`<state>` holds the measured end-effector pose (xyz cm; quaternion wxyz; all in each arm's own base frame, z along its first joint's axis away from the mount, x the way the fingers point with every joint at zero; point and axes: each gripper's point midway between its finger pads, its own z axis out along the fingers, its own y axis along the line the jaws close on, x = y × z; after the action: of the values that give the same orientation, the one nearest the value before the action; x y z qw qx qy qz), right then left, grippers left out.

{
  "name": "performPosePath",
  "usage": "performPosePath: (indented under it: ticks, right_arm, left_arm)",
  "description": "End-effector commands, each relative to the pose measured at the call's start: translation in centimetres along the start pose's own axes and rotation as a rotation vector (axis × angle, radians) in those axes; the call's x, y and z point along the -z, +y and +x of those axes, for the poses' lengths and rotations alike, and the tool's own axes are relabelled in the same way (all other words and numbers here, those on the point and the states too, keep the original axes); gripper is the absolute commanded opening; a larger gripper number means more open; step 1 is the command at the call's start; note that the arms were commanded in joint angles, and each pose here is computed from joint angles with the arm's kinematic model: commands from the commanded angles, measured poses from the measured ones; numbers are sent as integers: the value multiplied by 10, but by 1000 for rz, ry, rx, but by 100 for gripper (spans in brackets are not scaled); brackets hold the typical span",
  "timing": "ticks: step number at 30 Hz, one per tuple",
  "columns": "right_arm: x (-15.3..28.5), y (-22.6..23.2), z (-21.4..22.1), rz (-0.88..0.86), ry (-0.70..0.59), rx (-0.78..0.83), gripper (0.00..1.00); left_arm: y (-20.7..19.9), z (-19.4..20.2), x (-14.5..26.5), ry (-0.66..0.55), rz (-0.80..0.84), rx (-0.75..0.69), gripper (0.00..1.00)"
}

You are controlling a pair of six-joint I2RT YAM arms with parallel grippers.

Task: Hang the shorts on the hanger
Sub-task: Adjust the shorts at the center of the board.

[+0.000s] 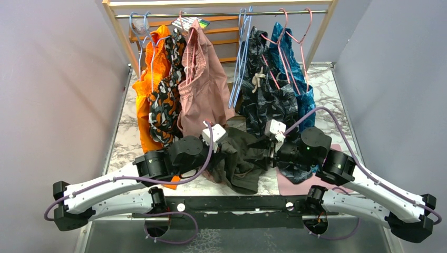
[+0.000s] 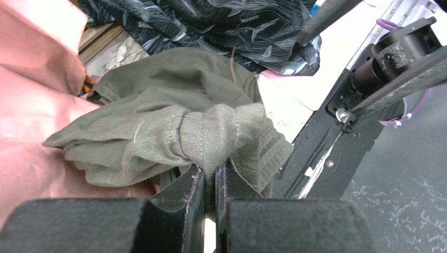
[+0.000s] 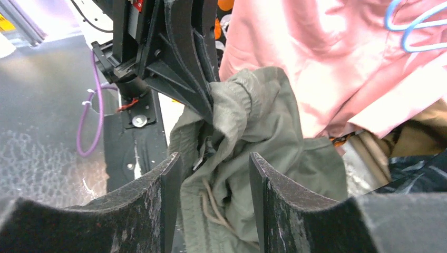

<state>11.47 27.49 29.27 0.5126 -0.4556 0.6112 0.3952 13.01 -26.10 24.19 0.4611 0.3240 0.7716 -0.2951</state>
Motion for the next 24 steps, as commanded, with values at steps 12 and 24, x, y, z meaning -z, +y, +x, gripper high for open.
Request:
performPosePath:
  ticks: [12, 24]
  right_arm:
    - [6, -11, -23, -8, -76, 476, 55]
    - [3, 4, -11, -103, -52, 498, 57]
  left_arm:
    - [-48, -46, 6, -59, 240, -96, 0]
    - [-48, -53, 4, -67, 233, -122, 0]
